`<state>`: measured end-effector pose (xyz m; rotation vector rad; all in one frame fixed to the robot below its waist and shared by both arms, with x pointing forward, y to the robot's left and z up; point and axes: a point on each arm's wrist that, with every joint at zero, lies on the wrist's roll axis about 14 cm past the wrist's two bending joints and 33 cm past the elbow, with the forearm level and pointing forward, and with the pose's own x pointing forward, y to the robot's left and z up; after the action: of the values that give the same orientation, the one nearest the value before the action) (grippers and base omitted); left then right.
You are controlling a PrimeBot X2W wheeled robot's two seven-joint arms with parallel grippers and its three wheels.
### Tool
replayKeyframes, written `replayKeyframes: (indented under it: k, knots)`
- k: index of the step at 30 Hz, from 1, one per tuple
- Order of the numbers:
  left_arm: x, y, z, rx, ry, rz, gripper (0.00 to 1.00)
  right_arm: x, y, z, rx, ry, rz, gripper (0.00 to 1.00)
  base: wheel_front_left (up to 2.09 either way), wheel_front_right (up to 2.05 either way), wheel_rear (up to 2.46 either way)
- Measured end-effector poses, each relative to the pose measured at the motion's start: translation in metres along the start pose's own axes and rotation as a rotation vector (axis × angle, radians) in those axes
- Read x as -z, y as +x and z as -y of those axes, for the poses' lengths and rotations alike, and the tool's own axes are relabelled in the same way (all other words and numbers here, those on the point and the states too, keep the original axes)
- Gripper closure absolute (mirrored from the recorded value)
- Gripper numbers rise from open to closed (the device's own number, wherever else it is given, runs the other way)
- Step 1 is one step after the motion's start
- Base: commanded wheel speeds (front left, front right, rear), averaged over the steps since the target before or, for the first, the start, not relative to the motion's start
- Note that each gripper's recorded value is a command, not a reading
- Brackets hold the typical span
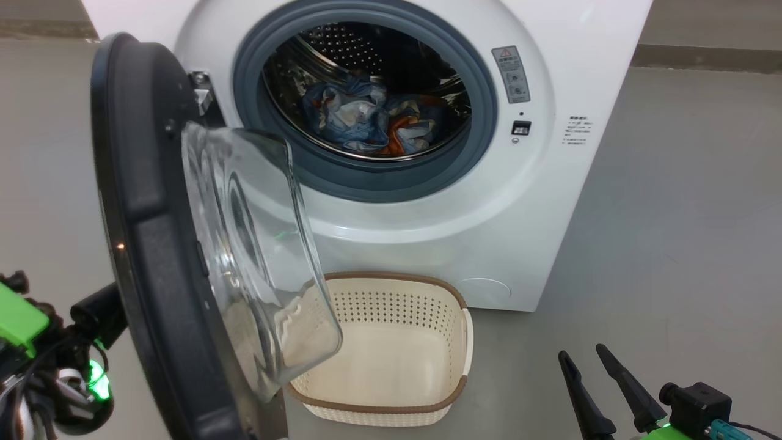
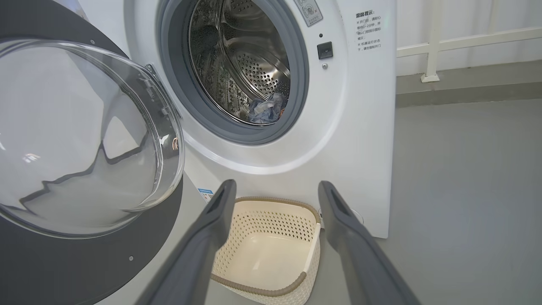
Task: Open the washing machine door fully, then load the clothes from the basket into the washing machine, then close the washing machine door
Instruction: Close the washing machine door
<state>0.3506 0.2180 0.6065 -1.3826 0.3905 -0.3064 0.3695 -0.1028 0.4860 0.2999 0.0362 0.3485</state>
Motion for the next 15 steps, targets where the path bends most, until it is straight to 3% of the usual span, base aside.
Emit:
replayKeyframes:
  k: [15]
  knots:
    - [0.016, 0.052, 0.016, 0.075, 0.026, -0.044, 1.0, -0.004, -0.015, 0.02, 0.071, 0.001, 0.015, 0.0, 0.0, 0.0, 0.0]
